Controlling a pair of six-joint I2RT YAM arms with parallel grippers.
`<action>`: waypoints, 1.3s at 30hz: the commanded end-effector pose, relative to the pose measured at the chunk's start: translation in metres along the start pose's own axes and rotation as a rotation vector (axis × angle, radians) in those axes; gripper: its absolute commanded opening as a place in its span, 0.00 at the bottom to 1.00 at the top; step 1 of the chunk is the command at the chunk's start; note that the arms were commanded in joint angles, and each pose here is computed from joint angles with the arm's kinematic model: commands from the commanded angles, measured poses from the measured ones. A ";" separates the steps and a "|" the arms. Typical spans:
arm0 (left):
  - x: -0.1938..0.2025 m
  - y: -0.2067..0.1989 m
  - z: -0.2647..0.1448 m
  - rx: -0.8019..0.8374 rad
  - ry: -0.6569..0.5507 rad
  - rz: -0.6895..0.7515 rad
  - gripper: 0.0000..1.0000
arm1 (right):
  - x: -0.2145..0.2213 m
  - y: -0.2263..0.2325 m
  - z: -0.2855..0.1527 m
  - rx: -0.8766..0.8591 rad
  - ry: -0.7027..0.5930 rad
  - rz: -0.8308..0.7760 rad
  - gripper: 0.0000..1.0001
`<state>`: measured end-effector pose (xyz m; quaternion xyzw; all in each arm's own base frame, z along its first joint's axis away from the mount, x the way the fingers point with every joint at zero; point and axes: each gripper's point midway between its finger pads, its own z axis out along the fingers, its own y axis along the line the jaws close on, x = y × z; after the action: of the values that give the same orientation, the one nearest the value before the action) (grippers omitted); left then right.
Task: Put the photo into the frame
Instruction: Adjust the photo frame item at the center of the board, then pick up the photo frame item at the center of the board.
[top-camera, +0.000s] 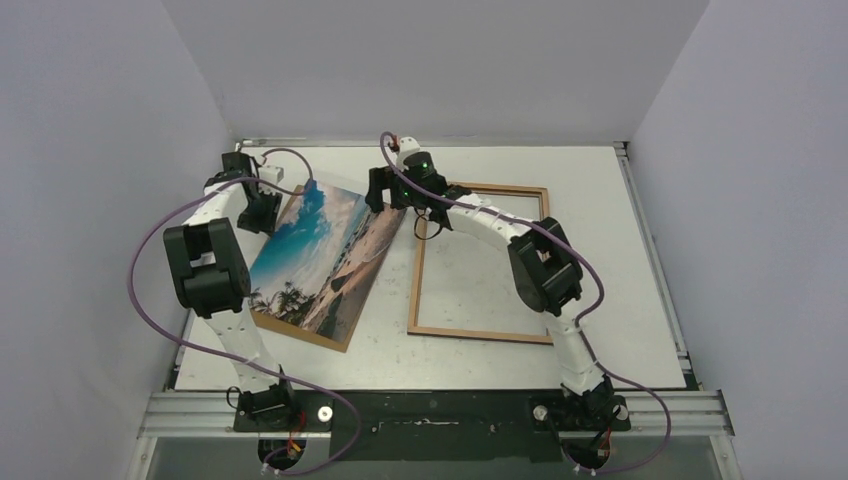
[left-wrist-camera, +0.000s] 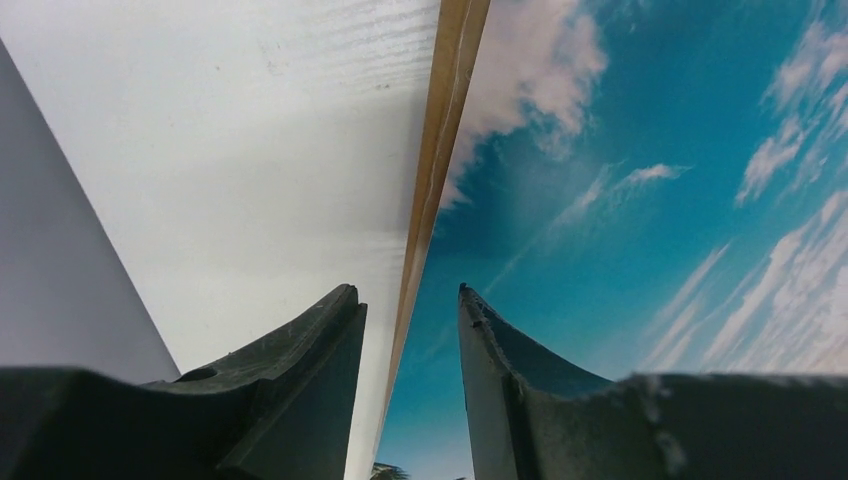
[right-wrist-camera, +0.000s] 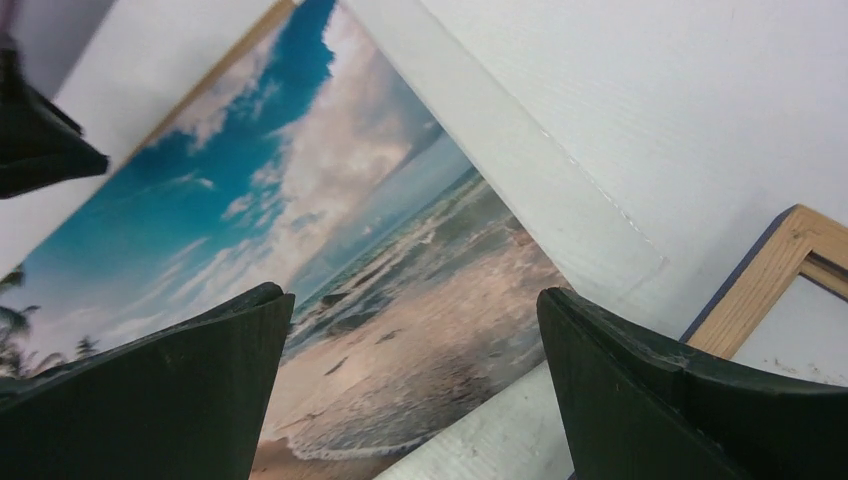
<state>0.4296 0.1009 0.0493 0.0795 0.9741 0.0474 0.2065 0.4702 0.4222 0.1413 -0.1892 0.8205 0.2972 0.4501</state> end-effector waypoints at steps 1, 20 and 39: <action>-0.025 -0.007 0.003 0.014 -0.084 -0.005 0.37 | 0.017 -0.032 0.026 0.095 0.013 0.020 1.00; 0.008 -0.017 0.029 -0.004 -0.021 0.039 0.38 | 0.030 -0.094 0.034 0.320 -0.031 0.163 1.00; -0.124 0.000 0.029 -0.084 -0.220 -0.099 0.48 | 0.055 -0.098 0.056 0.345 0.052 0.256 0.95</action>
<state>0.5225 0.0771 0.0723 0.0655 0.9499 0.0541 0.3006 0.5317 0.3780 0.0416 -0.0342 0.8837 0.2071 0.4184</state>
